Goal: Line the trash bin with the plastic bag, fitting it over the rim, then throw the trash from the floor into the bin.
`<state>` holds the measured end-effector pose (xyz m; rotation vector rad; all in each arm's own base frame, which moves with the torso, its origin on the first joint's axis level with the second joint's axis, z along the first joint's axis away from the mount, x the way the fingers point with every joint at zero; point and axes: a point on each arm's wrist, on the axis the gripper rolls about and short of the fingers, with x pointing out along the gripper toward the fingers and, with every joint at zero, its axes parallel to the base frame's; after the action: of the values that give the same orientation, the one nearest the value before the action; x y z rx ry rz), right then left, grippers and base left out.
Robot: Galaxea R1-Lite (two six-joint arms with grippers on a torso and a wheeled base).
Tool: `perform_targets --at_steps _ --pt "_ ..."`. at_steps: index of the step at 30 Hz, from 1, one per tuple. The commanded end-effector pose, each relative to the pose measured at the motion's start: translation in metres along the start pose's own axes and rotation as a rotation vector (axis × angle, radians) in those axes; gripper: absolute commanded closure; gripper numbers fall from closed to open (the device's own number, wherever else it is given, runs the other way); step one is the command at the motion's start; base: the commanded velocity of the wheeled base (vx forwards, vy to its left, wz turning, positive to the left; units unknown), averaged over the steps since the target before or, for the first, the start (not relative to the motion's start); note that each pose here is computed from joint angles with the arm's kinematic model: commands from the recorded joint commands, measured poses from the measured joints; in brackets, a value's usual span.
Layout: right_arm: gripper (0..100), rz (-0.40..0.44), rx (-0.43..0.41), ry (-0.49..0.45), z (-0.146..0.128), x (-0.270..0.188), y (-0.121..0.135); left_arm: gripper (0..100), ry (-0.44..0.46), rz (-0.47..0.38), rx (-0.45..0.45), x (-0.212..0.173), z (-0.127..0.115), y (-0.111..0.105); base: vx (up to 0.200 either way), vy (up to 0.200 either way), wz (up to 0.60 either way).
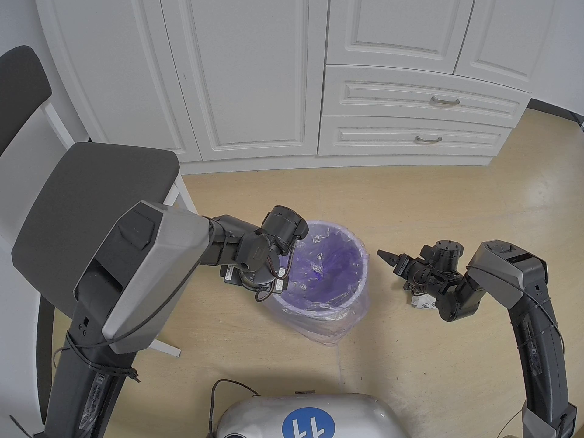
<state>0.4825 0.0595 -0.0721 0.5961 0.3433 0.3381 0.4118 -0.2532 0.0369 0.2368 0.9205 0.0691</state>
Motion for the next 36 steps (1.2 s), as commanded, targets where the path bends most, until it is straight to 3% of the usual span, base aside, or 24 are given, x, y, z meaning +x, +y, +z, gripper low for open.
perform_targets --at_steps 1,15,28,36 --pt "0 0.001 0.0 0.0 0.0 0.0 0.0 0 0.001 -0.002 -0.016 -0.018 -0.001 0.01 0.0 0.0 0.0" --pt "0 0.001 0.0 0.0 0.0 0.0 0.0 0 -0.043 -0.04 -0.089 -0.036 0.001 0.009 0.0 0.0 0.0" --pt "0 -0.001 0.0 -0.001 0.0 0.0 0.0 0 -0.048 -0.096 0.012 -0.009 -0.037 -0.06 0.0 0.0 0.0" --pt "0 -0.001 0.0 -0.001 0.0 0.0 0.001 0 -0.027 -0.091 0.037 -0.012 -0.045 -0.061 0.0 0.0 0.0"
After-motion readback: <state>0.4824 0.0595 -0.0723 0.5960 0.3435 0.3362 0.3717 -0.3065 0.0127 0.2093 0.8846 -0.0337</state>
